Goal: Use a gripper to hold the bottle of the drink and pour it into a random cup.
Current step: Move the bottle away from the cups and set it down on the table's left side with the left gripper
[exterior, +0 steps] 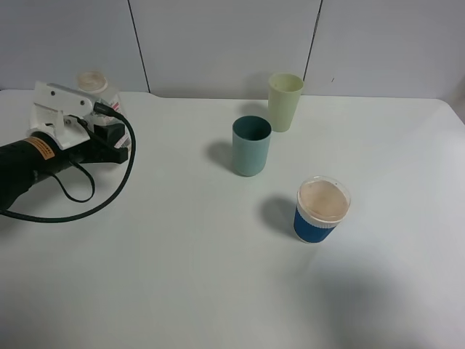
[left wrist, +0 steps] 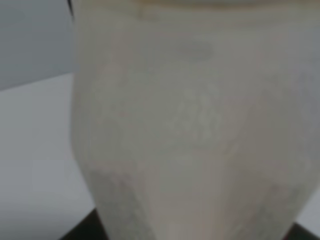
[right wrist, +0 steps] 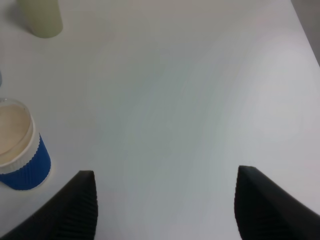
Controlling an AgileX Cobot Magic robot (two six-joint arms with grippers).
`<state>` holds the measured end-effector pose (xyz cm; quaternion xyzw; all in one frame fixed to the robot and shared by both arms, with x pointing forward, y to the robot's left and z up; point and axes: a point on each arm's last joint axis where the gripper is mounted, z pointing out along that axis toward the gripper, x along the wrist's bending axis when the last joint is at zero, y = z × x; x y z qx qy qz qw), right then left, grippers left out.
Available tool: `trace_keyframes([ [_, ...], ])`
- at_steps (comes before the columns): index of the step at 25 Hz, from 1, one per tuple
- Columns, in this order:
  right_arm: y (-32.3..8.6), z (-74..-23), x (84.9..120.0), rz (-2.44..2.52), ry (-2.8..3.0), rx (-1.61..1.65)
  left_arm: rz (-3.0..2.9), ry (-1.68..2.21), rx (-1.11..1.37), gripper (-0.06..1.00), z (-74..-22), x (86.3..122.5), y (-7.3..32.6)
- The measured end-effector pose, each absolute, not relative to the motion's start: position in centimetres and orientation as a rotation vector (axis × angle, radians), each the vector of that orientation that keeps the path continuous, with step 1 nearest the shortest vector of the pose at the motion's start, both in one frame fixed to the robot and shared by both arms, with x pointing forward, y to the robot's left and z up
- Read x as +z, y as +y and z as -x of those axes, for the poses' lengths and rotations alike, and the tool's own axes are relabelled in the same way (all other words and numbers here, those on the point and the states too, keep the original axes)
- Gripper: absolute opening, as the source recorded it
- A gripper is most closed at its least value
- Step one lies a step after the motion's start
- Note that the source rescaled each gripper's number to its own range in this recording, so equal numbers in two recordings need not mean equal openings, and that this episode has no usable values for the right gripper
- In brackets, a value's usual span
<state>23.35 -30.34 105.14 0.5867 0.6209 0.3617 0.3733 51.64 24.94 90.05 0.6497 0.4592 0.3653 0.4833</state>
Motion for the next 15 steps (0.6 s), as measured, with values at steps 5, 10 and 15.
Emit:
trace_keyframes([
  [5, -30.3, -23.4, 105.1, -1.503, 1.591, 0.927, -1.601, 1.132, 0.869, 0.0, -51.7, 89.1, 25.2],
  [10, -30.3, -23.4, 105.1, -1.503, 1.591, 0.927, -1.624, 1.148, 0.842, 0.0, -51.6, 87.9, 25.1],
  [15, -30.3, -23.4, 105.1, -1.503, 1.591, 0.927, -1.629, 1.16, 0.82, 0.0, -51.6, 86.8, 25.1],
])
